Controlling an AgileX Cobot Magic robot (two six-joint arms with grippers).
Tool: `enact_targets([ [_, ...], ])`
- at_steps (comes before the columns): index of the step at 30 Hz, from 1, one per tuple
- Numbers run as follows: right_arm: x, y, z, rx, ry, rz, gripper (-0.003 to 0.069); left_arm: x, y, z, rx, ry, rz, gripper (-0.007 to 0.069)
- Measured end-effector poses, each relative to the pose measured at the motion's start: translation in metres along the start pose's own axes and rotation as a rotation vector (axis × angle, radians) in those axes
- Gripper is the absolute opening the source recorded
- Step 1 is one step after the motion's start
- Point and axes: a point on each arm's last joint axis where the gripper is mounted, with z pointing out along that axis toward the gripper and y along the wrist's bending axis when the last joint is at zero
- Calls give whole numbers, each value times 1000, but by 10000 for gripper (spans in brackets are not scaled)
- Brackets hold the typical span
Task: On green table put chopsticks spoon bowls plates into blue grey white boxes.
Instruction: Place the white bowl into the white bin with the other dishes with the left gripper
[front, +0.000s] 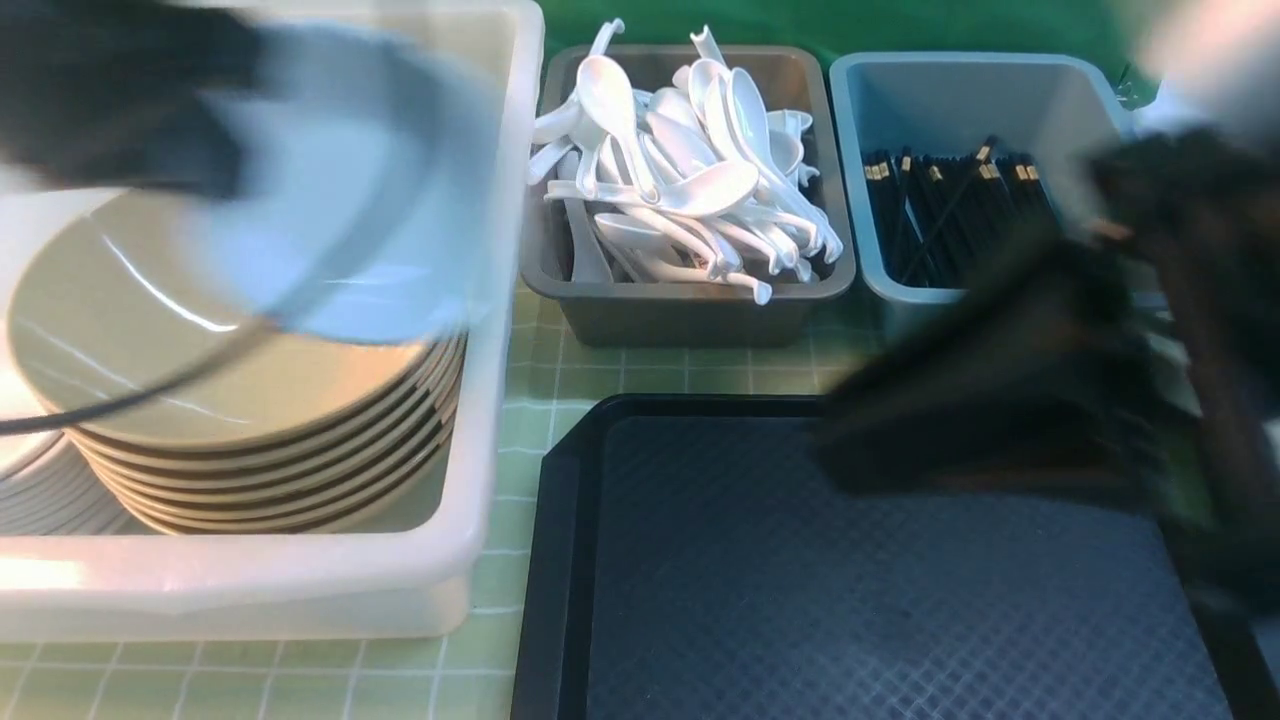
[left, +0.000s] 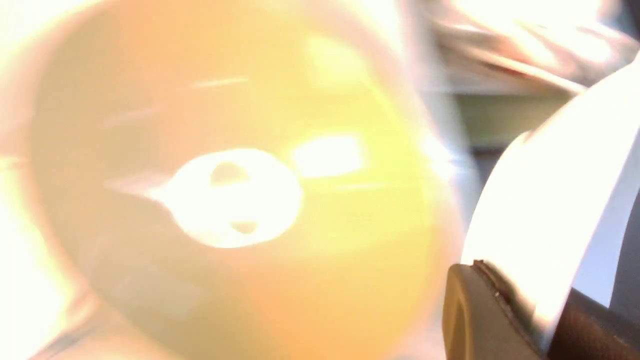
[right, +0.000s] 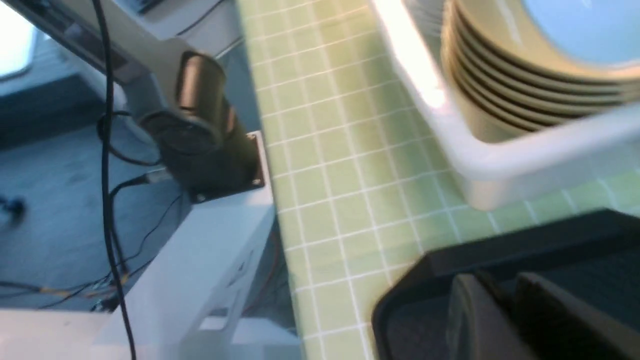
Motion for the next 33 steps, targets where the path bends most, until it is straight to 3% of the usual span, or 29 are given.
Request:
enact_targets([
  [5, -33, 8, 45, -129, 53, -85, 24, 26, 81, -21, -277, -46, -303, 15],
  [10, -52, 21, 92, -221, 100, -157, 21, 53, 131, -25, -442, -74, -536, 15],
  [17, -55, 23, 103, -233, 115, -174, 21, 60, 162, 23, -458, -37, -663, 15],
  [24, -54, 24, 103, -235, 118, -177, 22, 53, 168, 76, -405, 76, -664, 15],
  [28, -54, 24, 103, -236, 118, -183, 26, 54, 173, 88, -434, 107, -702, 24],
  [33, -55, 23, 103, -232, 115, -181, 33, 55, 175, 93, -446, 128, -724, 119],
])
